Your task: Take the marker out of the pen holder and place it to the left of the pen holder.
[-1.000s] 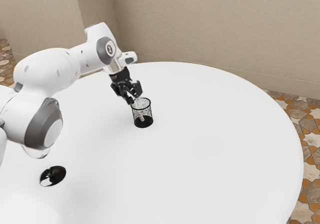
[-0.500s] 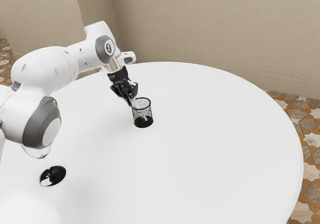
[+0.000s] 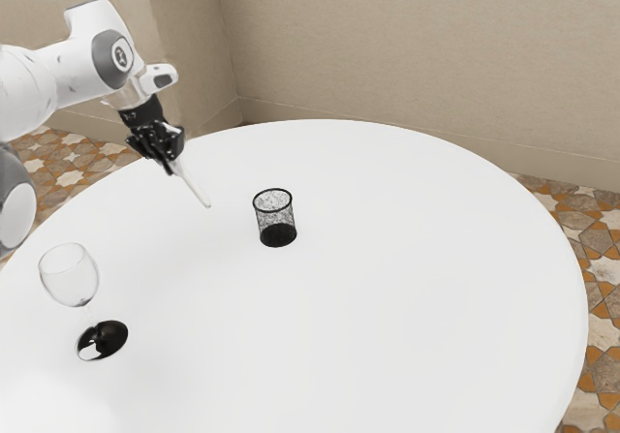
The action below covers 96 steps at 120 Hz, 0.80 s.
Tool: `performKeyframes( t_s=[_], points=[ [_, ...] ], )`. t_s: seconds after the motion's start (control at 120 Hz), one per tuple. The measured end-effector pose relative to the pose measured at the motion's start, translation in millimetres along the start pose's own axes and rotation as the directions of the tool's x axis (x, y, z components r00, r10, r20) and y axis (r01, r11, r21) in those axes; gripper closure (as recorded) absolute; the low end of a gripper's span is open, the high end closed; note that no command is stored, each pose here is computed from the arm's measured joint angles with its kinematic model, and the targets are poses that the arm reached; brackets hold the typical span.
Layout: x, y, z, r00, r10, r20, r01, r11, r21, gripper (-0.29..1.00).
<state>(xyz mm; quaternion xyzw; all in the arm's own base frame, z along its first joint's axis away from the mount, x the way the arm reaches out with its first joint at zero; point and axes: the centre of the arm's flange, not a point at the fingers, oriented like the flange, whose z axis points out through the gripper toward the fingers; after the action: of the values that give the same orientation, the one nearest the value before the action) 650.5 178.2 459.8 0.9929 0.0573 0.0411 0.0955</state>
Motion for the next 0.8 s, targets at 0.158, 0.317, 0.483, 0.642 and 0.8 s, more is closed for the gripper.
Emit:
performKeyframes(
  t_s=[0.158,0.317,0.483,0.642,0.8],
  points=[
    [2.4,-17.0,75.4,0.998,-0.051,-0.019,0.052,0.997,0.048,0.76],
    [15.6,-9.3,90.1,0.990,-0.053,-0.130,0.060,0.997,0.047,0.49],
    [11.0,23.2,-7.2,0.966,0.023,-0.256,-0.019,1.000,0.017,0.23],
    [-31.2,151.1,-160.6,0.904,0.317,-0.288,-0.290,0.948,0.133,0.11],
    [-63.5,248.7,-199.6,0.866,0.461,-0.195,-0.421,0.881,0.215,0.05]
  ],
)
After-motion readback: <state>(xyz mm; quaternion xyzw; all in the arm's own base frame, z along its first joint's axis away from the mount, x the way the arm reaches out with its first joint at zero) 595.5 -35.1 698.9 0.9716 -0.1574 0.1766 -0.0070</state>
